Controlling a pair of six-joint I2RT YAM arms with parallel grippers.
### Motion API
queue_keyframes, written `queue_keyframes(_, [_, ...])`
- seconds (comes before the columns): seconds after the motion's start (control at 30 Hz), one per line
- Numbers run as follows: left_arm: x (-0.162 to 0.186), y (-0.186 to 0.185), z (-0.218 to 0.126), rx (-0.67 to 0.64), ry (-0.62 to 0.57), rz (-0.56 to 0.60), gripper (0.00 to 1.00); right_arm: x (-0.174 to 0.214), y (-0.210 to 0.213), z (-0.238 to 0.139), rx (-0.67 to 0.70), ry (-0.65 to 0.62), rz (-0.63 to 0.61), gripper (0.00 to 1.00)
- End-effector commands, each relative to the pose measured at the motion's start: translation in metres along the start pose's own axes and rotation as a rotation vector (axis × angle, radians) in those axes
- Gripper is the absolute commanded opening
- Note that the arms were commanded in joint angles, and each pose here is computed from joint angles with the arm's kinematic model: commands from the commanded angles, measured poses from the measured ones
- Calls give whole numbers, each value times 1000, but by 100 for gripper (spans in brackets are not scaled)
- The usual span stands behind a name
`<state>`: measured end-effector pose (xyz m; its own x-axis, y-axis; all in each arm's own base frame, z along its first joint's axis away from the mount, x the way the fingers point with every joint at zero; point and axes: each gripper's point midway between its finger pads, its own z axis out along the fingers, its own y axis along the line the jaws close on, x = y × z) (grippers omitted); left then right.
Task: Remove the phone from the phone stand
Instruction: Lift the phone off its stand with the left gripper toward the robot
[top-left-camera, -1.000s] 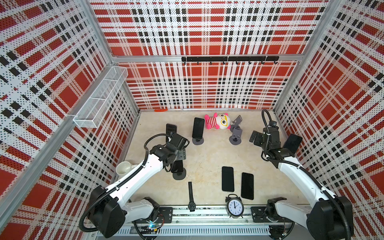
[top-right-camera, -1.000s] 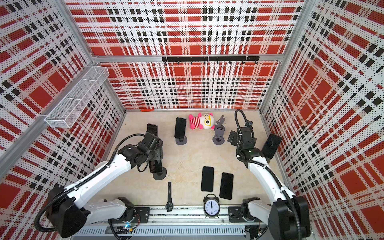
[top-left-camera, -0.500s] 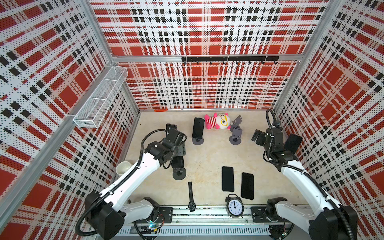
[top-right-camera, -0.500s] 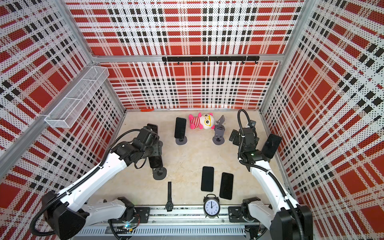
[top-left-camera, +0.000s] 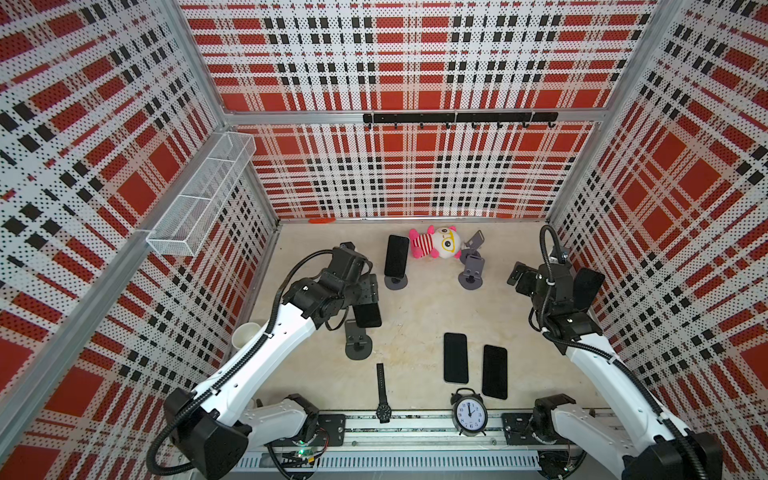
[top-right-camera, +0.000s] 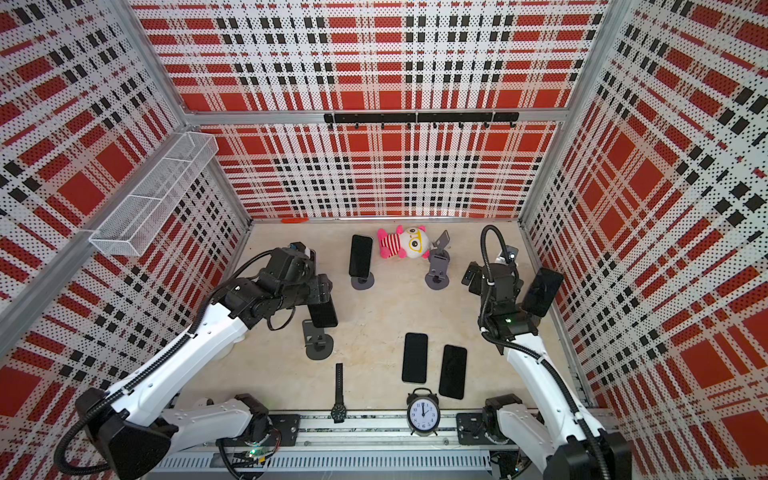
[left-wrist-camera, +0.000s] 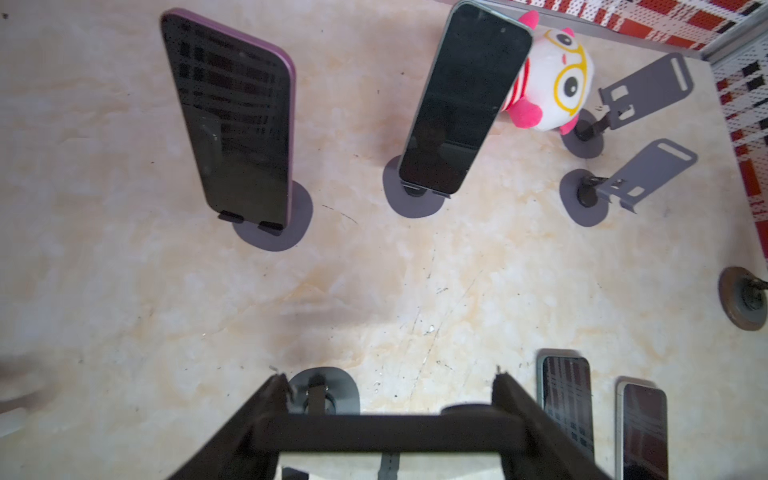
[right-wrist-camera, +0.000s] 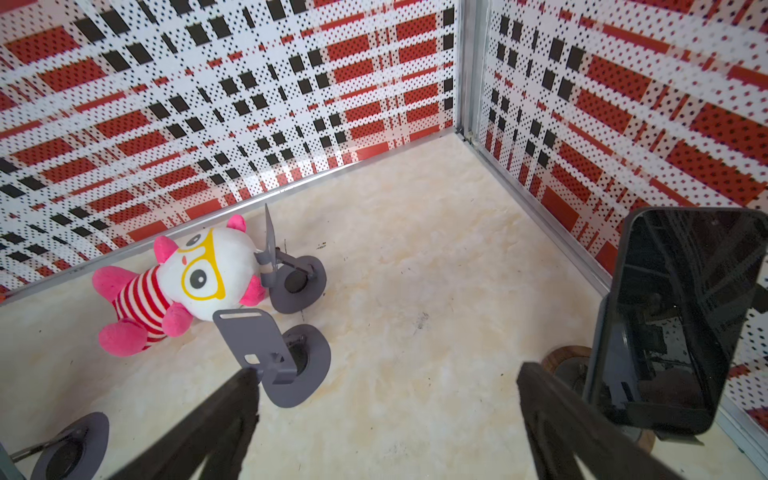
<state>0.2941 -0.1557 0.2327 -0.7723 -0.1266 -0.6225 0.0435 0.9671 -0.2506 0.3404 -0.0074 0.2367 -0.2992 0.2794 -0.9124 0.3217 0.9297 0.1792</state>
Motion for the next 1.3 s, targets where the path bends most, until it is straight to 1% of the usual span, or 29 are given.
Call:
queue_keyframes(0.0, [-7, -35, -1, 127, -17, 19, 55, -13, -4, -6, 9, -63, 11, 100])
queue_keyframes(0.1, [5, -52, 8, 173, 27, 27, 54, -14, -9, -6, 36, -75, 15, 100])
queue_keyframes(0.17, [13, -64, 13, 207, 46, 32, 50, -15, -14, -6, 65, -80, 18, 100])
queue_keyframes(0.3, [39, -81, 27, 192, 97, 82, 51, -15, -21, -7, 106, -85, 24, 100])
queue_keyframes(0.4, [63, -99, 40, 225, 158, 101, 52, -15, -21, -7, 103, -89, 27, 100])
queue_keyframes(0.53, [88, -119, 54, 284, 218, 106, 51, -14, -14, -7, 57, -89, 24, 100])
queue_keyframes(0.67, [106, -120, 71, 253, 246, 121, 51, -14, -15, -7, 61, -92, 23, 100])
queue_keyframes(0.77, [127, -122, 83, 250, 312, 147, 50, -16, -15, -9, 60, -97, 26, 100])
queue_keyframes(0.87, [132, -120, 89, 237, 324, 147, 51, -16, -16, -10, 60, -101, 28, 100])
queue_keyframes(1.03, [150, -120, 98, 235, 383, 145, 51, -19, -13, -14, 38, -117, 31, 100])
queue_keyframes(1.17, [173, -116, 108, 183, 416, 179, 51, -20, -14, -15, 37, -125, 34, 100])
queue_keyframes(1.27, [173, -109, 115, 147, 418, 147, 51, -21, -11, -15, 18, -129, 37, 100])
